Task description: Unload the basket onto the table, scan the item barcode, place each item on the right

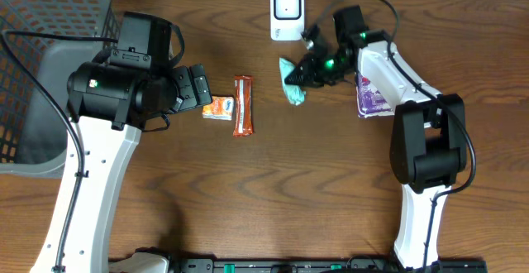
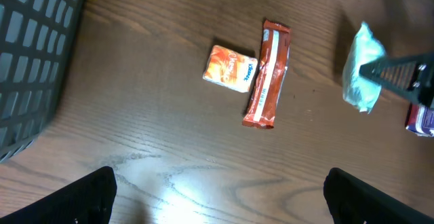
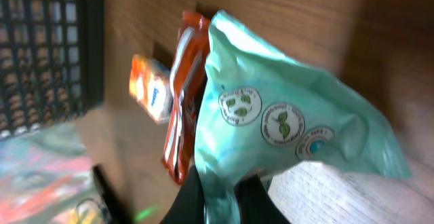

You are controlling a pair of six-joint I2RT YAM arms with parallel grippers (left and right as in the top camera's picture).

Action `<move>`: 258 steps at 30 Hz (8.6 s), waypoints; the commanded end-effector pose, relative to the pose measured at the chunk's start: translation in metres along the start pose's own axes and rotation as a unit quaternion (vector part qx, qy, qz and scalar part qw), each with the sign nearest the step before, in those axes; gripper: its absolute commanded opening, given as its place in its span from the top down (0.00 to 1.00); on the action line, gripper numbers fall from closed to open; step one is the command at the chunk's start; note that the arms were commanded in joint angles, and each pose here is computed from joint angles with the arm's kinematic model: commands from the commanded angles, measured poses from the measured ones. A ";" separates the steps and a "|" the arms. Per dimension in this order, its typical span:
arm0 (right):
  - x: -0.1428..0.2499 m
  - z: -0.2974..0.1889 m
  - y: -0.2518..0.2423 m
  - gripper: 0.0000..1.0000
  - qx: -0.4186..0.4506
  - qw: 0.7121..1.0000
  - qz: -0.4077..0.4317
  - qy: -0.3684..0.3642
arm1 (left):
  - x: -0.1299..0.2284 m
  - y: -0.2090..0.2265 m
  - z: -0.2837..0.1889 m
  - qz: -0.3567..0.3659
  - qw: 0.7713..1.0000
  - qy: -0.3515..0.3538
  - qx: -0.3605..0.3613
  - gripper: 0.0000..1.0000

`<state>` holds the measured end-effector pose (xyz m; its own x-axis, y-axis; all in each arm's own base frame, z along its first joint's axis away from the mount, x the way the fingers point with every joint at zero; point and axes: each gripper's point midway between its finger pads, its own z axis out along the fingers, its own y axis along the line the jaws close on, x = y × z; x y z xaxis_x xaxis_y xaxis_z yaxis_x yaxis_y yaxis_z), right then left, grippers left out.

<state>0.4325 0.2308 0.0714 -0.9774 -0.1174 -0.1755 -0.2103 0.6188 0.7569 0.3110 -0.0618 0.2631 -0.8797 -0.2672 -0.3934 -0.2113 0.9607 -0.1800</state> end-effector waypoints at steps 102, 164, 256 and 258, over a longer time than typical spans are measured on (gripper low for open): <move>0.038 -0.028 -0.086 0.56 0.061 0.979 0.192 -0.031 | -0.004 0.001 -0.004 0.003 1.000 -0.008 0.000 0.02; 0.009 0.040 0.039 0.44 0.216 0.975 0.018 -0.043 | -0.004 0.001 -0.004 0.003 1.000 -0.008 0.000 0.02; 0.014 -0.171 -0.114 0.08 0.201 0.964 0.137 -0.111 | -0.004 0.001 -0.004 0.003 1.000 -0.008 0.000 0.02; 0.007 -0.179 -0.122 0.07 0.206 0.959 0.145 -0.132 | -0.004 0.001 -0.004 0.003 1.000 -0.008 0.000 0.02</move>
<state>0.4387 0.0317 0.0906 -0.9607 0.2055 -0.1866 0.0821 0.8526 0.5160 0.3109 -0.0619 0.2630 -0.8799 -0.2672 -0.3929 -0.2112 0.9607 -0.1802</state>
